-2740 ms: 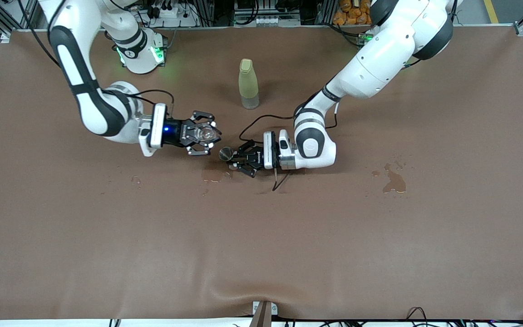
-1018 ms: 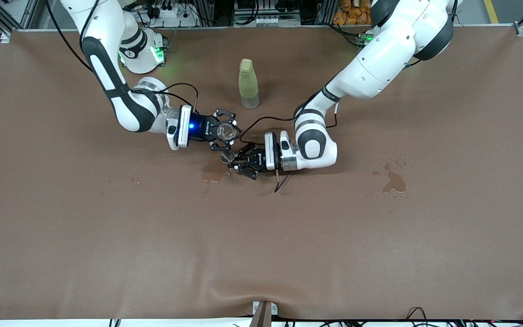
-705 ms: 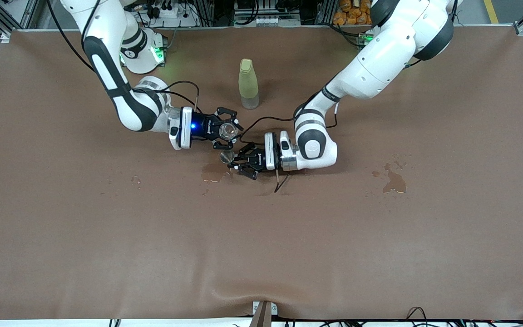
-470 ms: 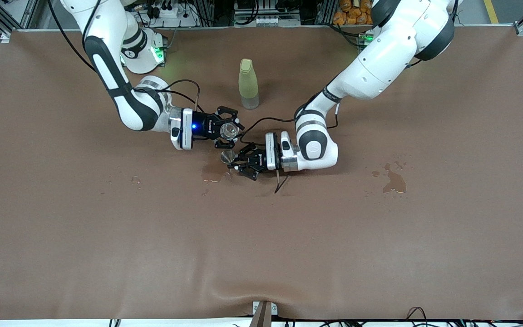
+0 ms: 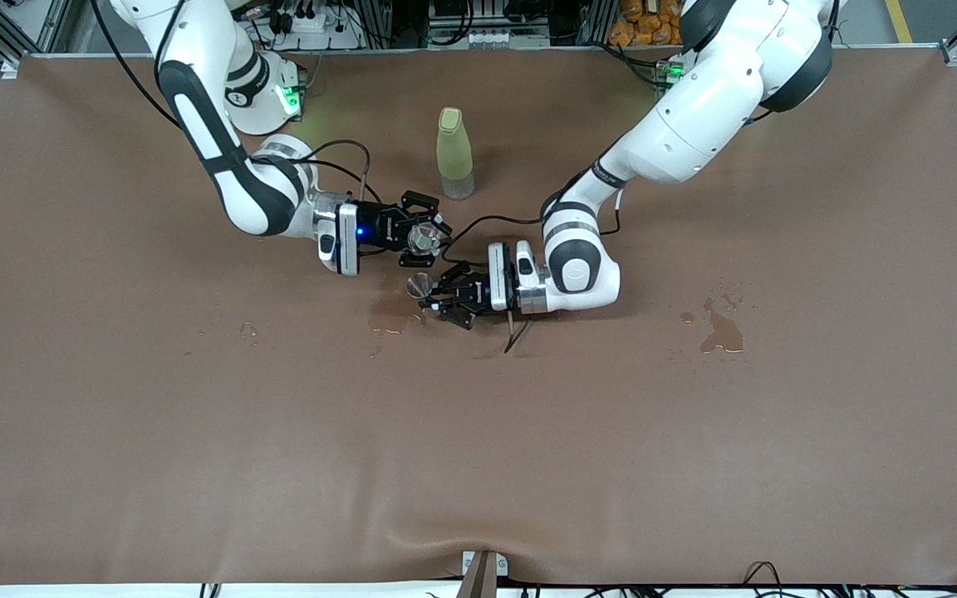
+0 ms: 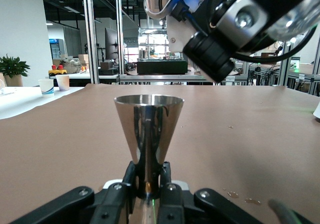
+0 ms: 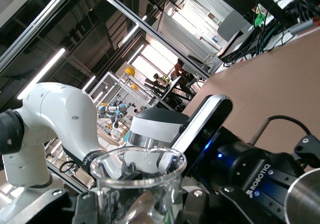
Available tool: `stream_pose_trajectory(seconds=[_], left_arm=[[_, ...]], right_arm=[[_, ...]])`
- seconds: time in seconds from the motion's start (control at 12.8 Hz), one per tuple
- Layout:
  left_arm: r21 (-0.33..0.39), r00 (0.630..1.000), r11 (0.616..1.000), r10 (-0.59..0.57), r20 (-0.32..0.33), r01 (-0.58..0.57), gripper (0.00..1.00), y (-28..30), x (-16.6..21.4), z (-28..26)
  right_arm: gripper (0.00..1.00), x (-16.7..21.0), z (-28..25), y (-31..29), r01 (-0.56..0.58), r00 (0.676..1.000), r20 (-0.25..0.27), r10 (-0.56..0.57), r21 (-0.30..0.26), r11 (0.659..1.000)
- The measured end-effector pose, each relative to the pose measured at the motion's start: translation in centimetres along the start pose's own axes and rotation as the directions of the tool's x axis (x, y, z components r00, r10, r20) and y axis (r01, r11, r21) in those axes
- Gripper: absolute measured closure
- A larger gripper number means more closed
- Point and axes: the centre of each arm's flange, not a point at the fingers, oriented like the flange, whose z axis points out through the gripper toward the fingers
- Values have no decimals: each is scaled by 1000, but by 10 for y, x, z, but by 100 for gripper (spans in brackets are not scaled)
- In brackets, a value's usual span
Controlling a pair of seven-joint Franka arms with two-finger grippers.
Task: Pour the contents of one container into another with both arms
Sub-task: 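Tilt the beaker over the jigger rim with the right gripper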
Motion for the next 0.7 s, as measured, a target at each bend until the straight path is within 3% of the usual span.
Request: stream_pose_trajectory(seconds=[0.39, 0.7], left_arm=[[-4, 1000, 1000, -10, 9, 10, 79, 5, -7, -3], [-11, 999, 1000, -19, -26, 19, 79, 4, -12, -13]], right_arm=[[82, 4, -1, -2, -108, 994, 1, 108, -17, 994], [82, 4, -1, -3, -193, 981, 2, 193, -29, 981]])
